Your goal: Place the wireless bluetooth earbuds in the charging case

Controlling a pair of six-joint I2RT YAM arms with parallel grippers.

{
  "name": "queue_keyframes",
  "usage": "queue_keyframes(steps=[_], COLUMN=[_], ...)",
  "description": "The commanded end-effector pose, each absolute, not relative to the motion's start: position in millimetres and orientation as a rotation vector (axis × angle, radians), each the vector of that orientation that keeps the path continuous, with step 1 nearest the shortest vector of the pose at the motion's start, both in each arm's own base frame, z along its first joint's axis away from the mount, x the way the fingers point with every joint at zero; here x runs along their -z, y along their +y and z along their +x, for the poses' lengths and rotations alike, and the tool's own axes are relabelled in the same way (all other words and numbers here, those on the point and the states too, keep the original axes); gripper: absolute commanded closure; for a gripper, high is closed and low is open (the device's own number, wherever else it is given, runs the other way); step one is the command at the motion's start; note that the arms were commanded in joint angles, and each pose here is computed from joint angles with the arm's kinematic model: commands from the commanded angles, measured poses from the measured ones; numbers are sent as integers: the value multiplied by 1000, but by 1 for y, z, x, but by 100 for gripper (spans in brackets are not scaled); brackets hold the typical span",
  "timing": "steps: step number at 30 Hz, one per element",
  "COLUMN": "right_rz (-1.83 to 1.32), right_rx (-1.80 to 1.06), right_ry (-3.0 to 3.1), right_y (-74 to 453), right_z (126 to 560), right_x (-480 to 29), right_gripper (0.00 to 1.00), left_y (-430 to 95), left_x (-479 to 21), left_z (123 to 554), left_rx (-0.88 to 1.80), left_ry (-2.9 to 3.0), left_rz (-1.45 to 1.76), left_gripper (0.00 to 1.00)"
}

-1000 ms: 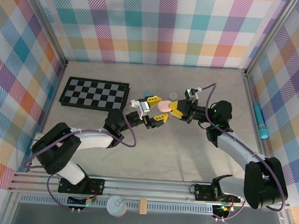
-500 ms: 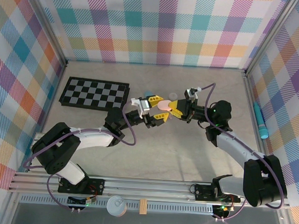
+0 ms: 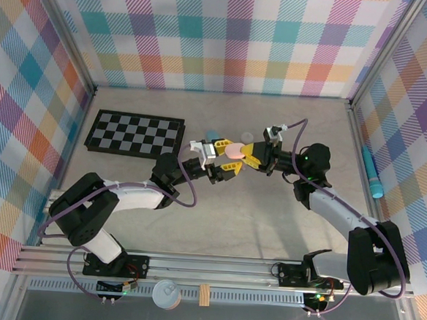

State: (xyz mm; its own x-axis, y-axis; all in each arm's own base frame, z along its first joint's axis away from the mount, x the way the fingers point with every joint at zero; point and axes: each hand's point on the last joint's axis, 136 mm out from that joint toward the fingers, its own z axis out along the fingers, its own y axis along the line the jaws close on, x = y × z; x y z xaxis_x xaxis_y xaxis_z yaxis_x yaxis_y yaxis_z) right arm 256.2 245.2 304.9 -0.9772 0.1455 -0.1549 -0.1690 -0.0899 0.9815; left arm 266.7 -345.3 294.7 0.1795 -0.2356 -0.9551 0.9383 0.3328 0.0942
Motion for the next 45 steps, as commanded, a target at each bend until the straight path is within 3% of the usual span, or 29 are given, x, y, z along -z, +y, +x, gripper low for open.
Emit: queue_keyframes(steps=[1, 6, 15, 24, 27, 35, 39, 45], right_rz=[-86, -81, -73, -64, -62, -166, -293, -661], right_rx=[-2152, -2149, -2142, -2136, -2125, -1840, -1575, -1204], right_ry=[1902, 1913, 1925, 1924, 1929, 2057, 2081, 1942], right_y=[243, 243, 243, 242, 242, 233, 221, 210], right_z=[254, 254, 255, 255, 255, 245, 238, 218], right_x=[-318, -315, -313, -313, -312, -309, -319, -346], right_gripper=[95, 95, 95, 94, 80, 22, 9, 4], left_y=[-343, -342, -341, -343, -343, -334, -324, -311], left_x=[-316, -319, -321, -318, -317, -306, -302, -293], left_z=[262, 259, 256, 256, 256, 259, 259, 255], left_rx=[996, 1004, 1008, 1018, 1017, 991, 980, 986], left_ry=[965, 956, 950, 953, 955, 995, 1016, 1056], left_rz=[851, 857, 857, 870, 872, 855, 846, 827], left_gripper=[44, 53, 51, 66, 68, 68, 68, 68])
